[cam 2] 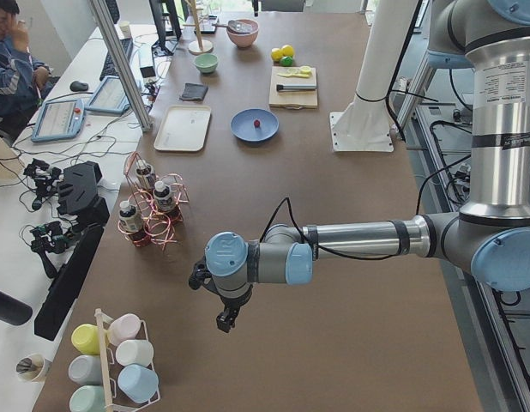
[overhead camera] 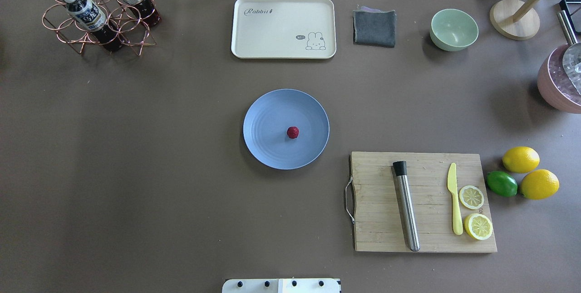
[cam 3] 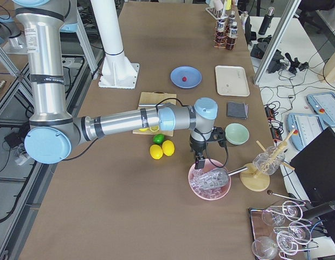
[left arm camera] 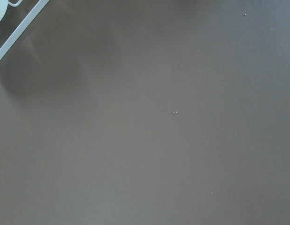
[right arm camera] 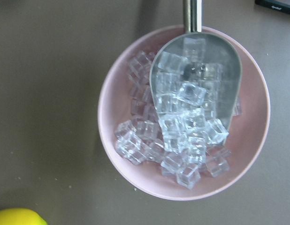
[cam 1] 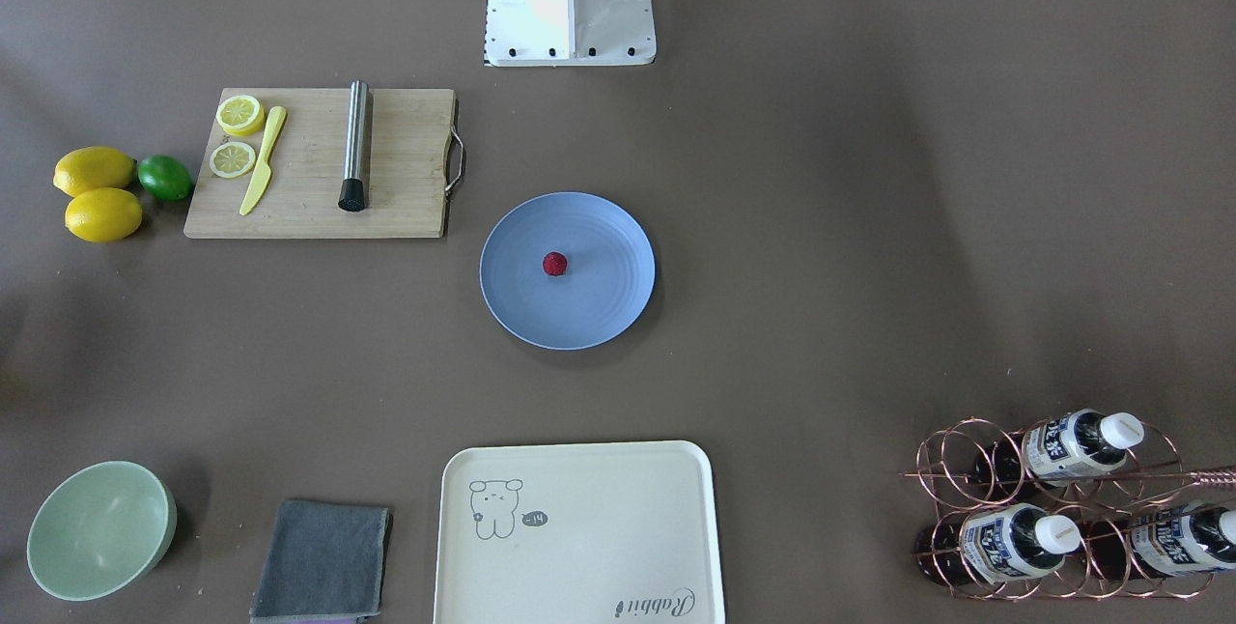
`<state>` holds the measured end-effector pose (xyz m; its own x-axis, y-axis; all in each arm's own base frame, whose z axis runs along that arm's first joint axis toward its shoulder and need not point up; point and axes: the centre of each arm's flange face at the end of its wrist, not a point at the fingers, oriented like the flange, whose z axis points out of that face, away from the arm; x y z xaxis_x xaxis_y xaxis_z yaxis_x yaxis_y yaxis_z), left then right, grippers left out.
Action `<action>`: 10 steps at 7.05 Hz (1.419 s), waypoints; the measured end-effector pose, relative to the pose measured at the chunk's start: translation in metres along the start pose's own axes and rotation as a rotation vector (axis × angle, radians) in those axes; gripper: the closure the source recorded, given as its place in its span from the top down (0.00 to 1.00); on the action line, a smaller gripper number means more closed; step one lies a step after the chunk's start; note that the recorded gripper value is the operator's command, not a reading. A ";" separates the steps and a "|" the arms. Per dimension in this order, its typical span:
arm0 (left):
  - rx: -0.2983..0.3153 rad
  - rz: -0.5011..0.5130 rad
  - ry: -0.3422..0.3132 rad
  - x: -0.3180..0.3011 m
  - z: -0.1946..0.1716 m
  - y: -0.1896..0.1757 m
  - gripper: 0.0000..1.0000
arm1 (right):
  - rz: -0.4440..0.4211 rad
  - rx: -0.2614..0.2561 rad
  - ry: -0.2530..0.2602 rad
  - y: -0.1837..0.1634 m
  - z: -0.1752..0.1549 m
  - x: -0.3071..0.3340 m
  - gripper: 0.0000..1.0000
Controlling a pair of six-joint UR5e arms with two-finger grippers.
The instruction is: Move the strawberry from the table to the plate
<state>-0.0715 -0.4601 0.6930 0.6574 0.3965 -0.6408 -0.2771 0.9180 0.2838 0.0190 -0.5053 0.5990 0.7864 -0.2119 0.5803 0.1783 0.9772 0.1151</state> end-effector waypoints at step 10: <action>-0.004 -0.016 0.001 -0.001 0.003 0.009 0.98 | 0.018 -0.034 -0.033 0.080 0.021 0.092 1.00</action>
<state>-0.0728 -0.4519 0.6980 0.6612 0.3815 -0.6459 -0.2693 0.9243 0.2703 0.0928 -0.4463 0.6782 0.7699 -0.1933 0.6082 0.1850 0.9797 0.0772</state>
